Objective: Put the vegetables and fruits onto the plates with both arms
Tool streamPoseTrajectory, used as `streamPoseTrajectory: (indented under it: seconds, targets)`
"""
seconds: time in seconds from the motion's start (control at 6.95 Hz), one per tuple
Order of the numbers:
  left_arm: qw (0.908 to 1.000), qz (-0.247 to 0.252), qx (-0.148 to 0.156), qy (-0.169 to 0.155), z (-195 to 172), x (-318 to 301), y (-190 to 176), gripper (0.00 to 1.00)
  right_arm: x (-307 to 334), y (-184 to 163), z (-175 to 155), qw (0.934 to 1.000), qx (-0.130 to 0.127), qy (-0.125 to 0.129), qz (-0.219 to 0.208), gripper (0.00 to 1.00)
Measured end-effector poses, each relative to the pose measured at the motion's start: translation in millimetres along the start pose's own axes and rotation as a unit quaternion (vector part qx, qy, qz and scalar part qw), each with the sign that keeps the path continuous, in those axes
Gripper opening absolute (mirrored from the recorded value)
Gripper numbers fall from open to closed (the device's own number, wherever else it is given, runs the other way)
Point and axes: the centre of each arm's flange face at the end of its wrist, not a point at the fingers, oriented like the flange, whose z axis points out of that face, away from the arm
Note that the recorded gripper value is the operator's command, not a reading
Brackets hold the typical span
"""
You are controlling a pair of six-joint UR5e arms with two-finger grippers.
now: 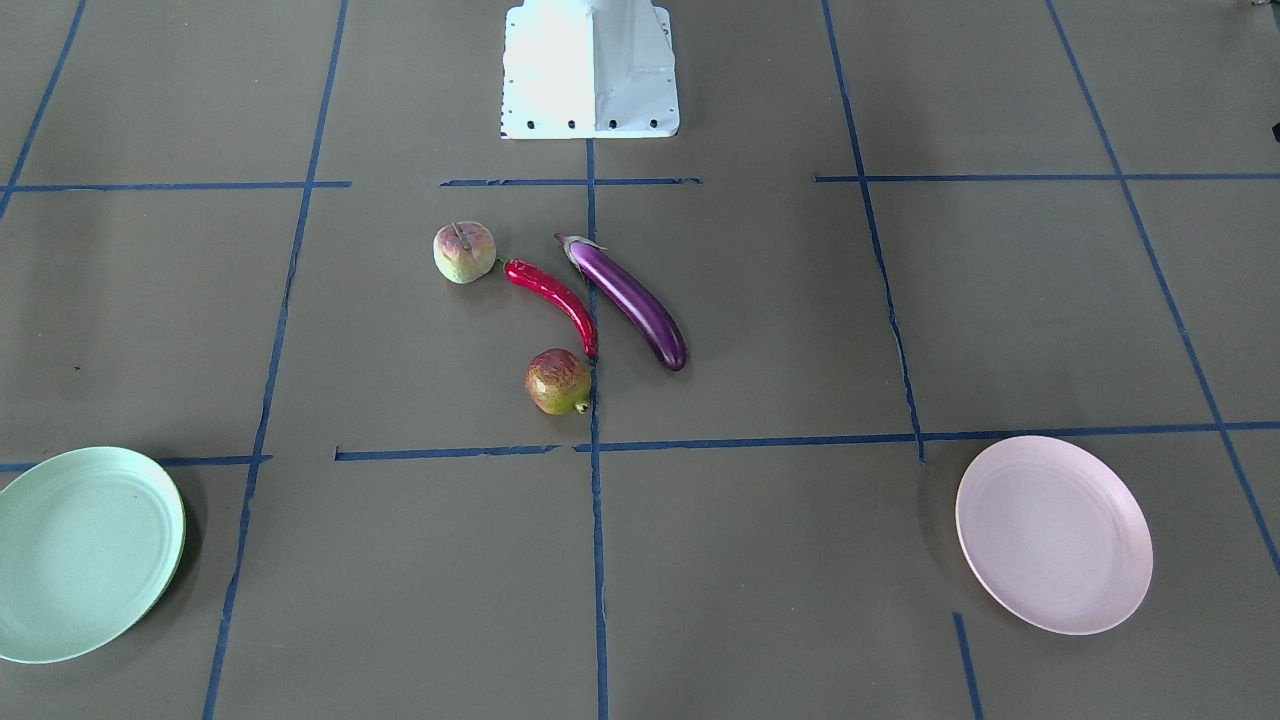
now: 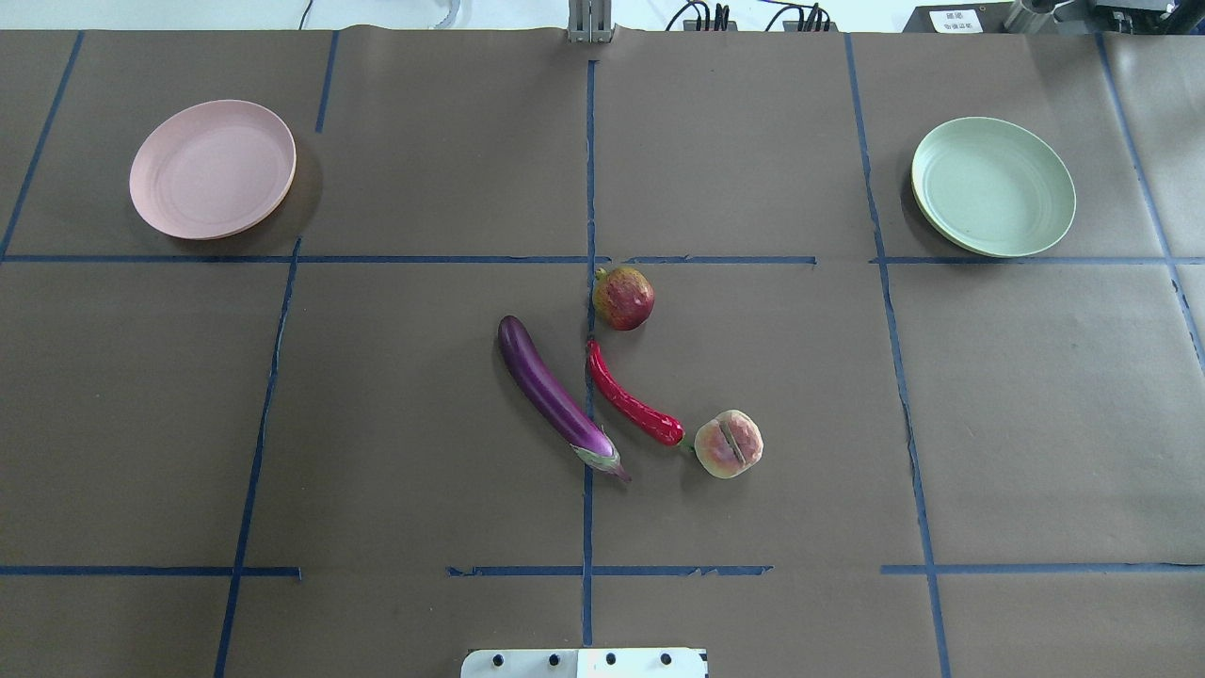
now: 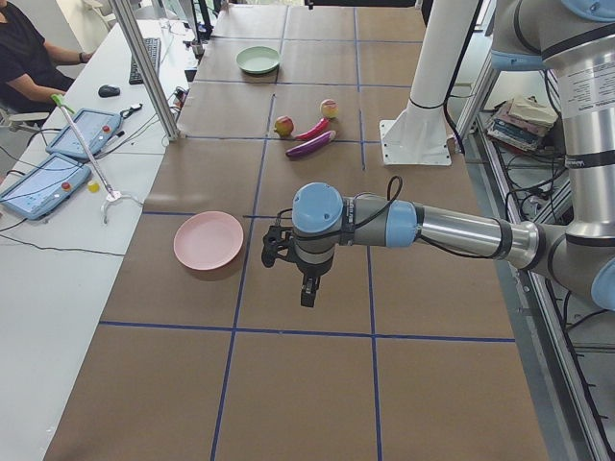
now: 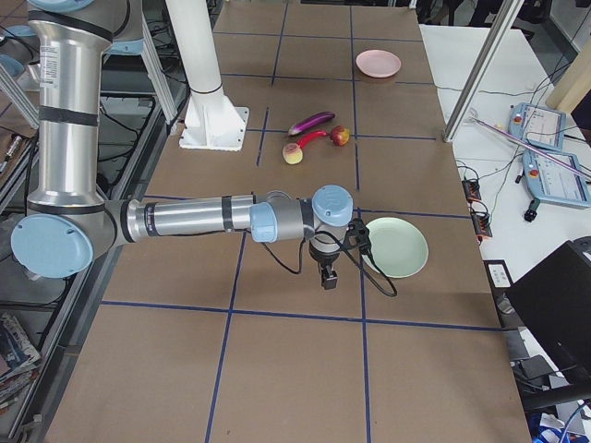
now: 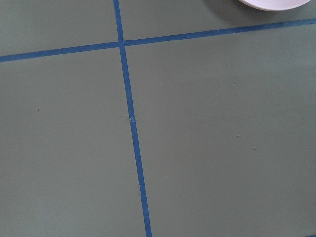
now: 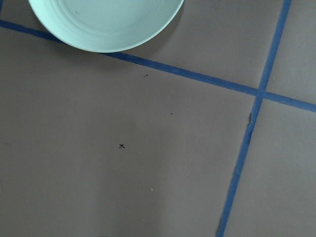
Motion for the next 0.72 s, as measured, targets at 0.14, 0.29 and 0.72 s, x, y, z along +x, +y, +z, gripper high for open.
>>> streamPoseTrajectory:
  seconds: [0.14,0.29,0.72]
  targets:
    - [1.0,0.001,0.0,0.0,-0.2,0.5,-0.1,1.0,-43.0,-11.2,13.7,0.9994,0.018,-0.015,0.027,1.0]
    - [1.0,0.002,0.001,0.0,-0.6,1.0,-0.3,1.0,-90.7,-18.2,28.9,0.9968,0.033,-0.042,0.06,1.0]
    - [0.9998,0.014,0.01,0.0,-9.9,14.0,-2.5,1.0,-257.9,-24.7,66.0,0.9823,0.01,-0.111,0.151,1.0]
